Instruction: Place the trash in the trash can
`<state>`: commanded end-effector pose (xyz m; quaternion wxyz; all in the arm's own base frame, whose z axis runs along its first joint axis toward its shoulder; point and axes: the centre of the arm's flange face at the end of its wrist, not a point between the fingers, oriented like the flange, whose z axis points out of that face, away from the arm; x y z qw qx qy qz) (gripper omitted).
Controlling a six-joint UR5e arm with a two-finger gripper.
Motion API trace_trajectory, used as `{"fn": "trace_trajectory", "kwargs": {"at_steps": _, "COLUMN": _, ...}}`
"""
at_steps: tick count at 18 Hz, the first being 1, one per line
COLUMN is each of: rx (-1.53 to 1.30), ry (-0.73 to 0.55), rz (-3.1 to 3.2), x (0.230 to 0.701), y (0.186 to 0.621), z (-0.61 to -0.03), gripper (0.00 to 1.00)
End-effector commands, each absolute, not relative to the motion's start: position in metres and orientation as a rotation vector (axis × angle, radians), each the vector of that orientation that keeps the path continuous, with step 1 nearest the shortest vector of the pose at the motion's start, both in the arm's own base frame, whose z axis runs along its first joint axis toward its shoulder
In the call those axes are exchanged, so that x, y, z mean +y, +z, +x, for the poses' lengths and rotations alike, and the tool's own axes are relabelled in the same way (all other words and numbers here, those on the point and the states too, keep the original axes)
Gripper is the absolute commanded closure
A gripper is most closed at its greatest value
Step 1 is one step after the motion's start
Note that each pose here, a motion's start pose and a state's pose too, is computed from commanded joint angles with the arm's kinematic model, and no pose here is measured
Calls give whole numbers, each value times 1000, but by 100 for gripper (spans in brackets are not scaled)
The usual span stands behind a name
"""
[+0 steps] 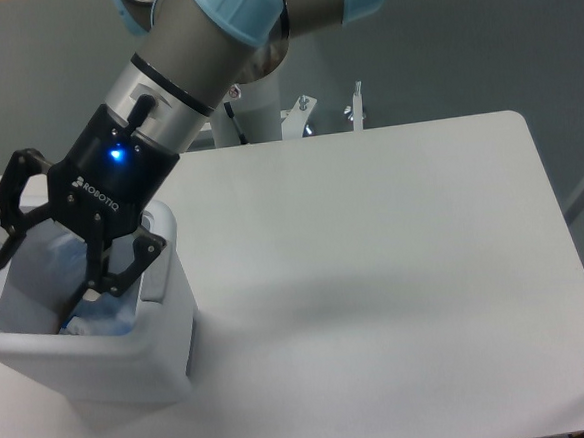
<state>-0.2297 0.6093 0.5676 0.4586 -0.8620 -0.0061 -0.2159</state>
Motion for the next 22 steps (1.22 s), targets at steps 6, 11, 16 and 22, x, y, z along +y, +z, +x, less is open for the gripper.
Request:
{"fn": "trace_trajectory", "kwargs": {"at_steps": 6, "rx": -67, "ry": -469, "rz": -2098, "x": 590, "y": 585, "z": -267, "gripper": 0}}
{"fn": "trace_trajectory", "kwargs": {"at_steps": 11, "rx": -202, "ry": -420, "rz": -2113, "x": 567, "y": 563, "z": -337, "gripper": 0}}
{"fn": "trace_trajectory", "kwargs": {"at_steps": 16, "rx": -304, "ry": -278, "rz": -2249, "x": 532, "y": 487, "z": -406, "gripper": 0}}
{"fn": "trace_trajectory", "kwargs": {"at_steps": 22, "rx": -315, "ry": -222, "rz": -2299, "x": 476, "y": 446, "z": -467, "gripper": 0}}
